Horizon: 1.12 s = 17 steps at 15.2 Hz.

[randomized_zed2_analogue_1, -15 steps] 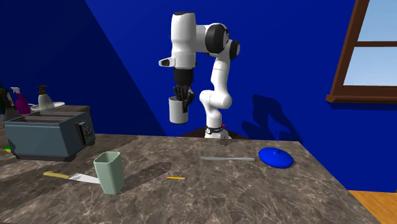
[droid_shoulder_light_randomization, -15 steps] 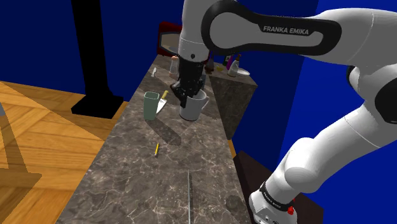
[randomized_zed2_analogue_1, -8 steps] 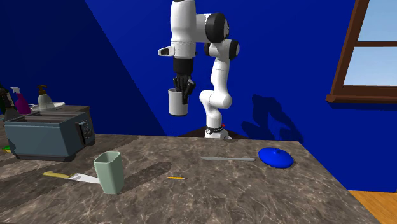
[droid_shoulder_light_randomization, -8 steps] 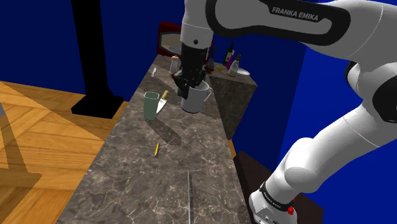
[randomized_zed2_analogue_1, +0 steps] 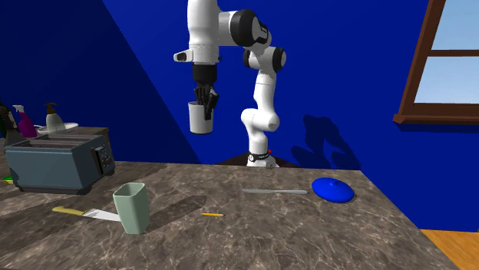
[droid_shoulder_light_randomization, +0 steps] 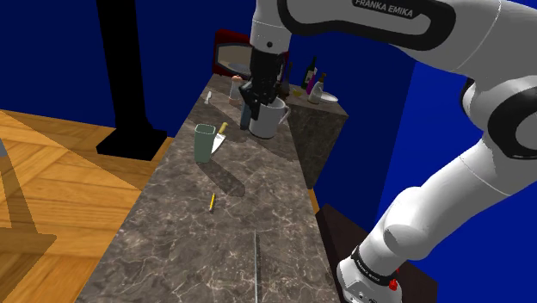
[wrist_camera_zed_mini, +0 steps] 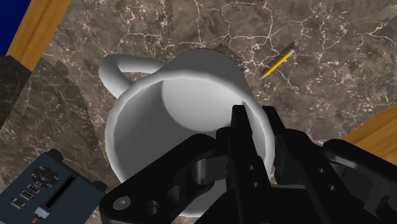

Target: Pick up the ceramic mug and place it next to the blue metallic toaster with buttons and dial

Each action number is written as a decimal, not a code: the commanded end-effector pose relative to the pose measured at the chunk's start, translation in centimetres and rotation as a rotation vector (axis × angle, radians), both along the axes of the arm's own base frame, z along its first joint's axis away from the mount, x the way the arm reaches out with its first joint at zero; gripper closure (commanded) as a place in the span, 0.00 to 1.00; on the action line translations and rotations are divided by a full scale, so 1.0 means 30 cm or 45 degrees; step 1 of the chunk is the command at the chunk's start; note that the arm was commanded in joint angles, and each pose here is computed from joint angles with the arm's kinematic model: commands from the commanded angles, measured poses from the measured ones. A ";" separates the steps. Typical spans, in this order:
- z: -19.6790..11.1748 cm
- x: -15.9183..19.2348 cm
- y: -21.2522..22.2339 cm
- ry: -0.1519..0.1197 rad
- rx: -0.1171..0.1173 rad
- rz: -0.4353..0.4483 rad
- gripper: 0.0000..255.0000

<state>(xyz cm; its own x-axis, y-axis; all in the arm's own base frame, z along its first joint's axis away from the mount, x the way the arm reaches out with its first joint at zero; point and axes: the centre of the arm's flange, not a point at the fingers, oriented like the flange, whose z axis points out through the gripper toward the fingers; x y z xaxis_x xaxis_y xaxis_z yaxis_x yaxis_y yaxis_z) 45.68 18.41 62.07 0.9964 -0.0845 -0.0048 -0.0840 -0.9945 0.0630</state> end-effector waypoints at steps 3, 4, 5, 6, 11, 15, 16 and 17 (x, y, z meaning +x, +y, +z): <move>0.004 0.103 -0.136 0.000 0.000 0.002 1.00; 0.004 0.129 -0.171 0.000 0.000 0.002 1.00; 0.004 0.155 -0.207 0.000 0.000 0.002 1.00; 0.005 0.181 -0.242 0.000 0.000 0.002 1.00; 0.005 0.311 -0.420 0.000 0.000 0.002 1.00; 0.005 0.415 -0.562 0.000 0.000 0.002 1.00; 0.005 0.441 -0.597 0.000 0.000 0.002 1.00; 0.005 0.467 -0.633 0.000 0.000 0.002 1.00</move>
<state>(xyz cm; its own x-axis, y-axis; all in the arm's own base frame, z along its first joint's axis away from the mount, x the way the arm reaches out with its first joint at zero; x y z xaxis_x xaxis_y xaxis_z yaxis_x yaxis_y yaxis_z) 58.90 0.58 62.37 0.9965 -0.0838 -0.0053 -0.0833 -0.9945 0.0630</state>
